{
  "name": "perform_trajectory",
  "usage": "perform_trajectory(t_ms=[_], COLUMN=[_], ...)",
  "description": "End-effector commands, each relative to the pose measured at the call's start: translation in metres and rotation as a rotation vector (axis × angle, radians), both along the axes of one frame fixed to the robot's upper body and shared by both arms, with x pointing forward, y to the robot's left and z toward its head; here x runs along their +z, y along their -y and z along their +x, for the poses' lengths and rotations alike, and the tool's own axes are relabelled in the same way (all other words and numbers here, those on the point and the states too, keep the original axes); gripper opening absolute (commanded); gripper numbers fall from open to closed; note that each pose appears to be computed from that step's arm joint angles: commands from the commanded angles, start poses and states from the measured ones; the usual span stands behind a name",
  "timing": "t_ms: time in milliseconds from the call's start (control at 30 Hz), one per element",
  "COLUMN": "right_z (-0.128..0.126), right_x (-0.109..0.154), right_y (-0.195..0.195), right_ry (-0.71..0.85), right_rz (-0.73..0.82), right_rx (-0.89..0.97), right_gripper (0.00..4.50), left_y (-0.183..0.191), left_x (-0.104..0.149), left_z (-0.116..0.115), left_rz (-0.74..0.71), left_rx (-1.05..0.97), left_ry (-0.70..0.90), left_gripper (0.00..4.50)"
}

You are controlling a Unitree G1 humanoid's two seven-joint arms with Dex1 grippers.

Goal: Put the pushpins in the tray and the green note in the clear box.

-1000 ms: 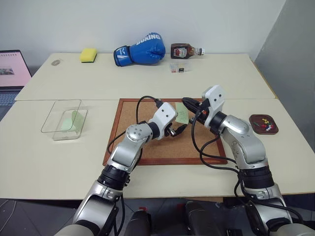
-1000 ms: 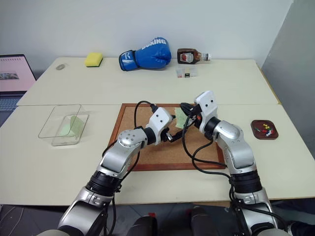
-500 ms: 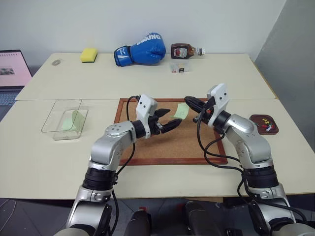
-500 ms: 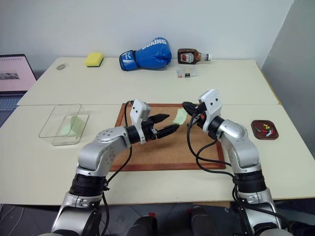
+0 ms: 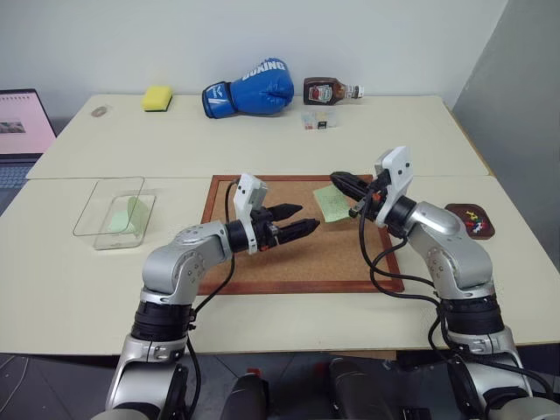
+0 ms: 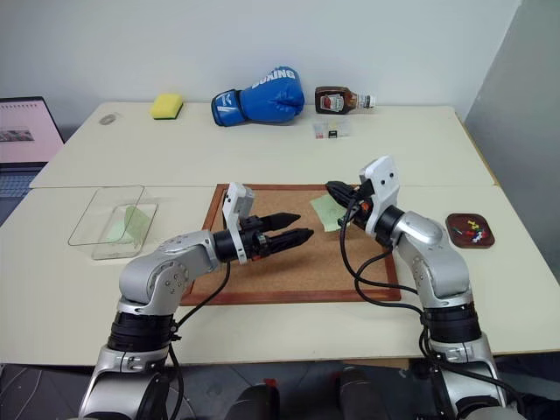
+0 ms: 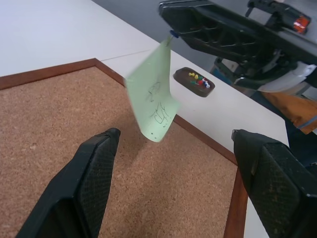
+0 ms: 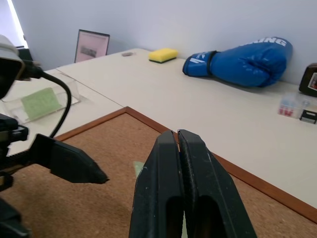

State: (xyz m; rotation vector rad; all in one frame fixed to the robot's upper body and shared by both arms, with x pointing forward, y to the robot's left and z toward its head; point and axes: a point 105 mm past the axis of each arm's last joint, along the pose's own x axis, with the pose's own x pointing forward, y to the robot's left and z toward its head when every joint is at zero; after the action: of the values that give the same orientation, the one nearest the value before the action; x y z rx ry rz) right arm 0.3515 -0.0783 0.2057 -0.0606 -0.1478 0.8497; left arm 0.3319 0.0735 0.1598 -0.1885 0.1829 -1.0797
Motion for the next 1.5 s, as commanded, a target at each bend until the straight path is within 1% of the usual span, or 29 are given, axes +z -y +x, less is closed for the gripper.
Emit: perform_trajectory(t_ms=[33, 333, 467, 500, 533, 600, 933, 967, 1000, 1133, 1333, 1500], right_z=[-0.015, -0.027, -0.027, -0.026, -0.026, -0.025, -0.021, -0.021, -0.021, -0.021, -0.02, -0.019], right_x=[0.017, 0.016, 0.016, 0.016, 0.016, 0.016, 0.018, 0.018, 0.018, 0.019, 0.024, 0.028], right_y=[-0.007, -0.024, -0.027, -0.026, -0.025, -0.024, -0.021, -0.021, -0.021, -0.021, -0.016, -0.009], right_ry=[0.027, -0.006, -0.009, -0.008, -0.008, -0.006, 0.002, 0.003, 0.003, 0.007, 0.022, 0.037], right_rz=[0.034, 0.07, 0.079, 0.079, 0.079, 0.079, 0.075, 0.075, 0.075, 0.074, 0.073, 0.075], right_rx=[0.081, 0.127, 0.123, 0.12, 0.116, 0.109, 0.097, 0.096, 0.095, 0.093, 0.075, 0.044], right_gripper=[0.0, 0.0, 0.0, 0.0, 0.0, 0.0, 0.0, 0.0, 0.0, 0.0, 0.0, 0.0], left_y=[0.007, 0.023, 0.023, 0.023, 0.022, 0.021, 0.018, 0.018, 0.018, 0.018, 0.01, 0.008], left_x=[0.015, 0.019, 0.025, 0.025, 0.025, 0.025, 0.016, 0.016, 0.016, 0.013, 0.002, -0.005], left_z=[-0.001, 0.002, 0.006, 0.005, 0.005, 0.005, 0.007, 0.007, 0.007, 0.008, 0.019, 0.021], left_rz=[-0.029, -0.041, -0.069, -0.073, -0.073, -0.071, -0.023, -0.026, -0.028, -0.015, 0.011, 0.039], left_rx=[-0.034, -0.054, -0.036, -0.039, -0.04, -0.039, -0.017, -0.016, -0.016, -0.006, 0.066, 0.079], left_ry=[0.046, 0.077, 0.078, 0.077, 0.076, 0.076, 0.068, 0.065, 0.064, 0.05, -0.002, -0.018], left_gripper=[3.86, 3.86, 3.21, 2.95, 2.82, 2.33, 0.47, 0.18, 0.07, 0.07, 0.07, 0.07])
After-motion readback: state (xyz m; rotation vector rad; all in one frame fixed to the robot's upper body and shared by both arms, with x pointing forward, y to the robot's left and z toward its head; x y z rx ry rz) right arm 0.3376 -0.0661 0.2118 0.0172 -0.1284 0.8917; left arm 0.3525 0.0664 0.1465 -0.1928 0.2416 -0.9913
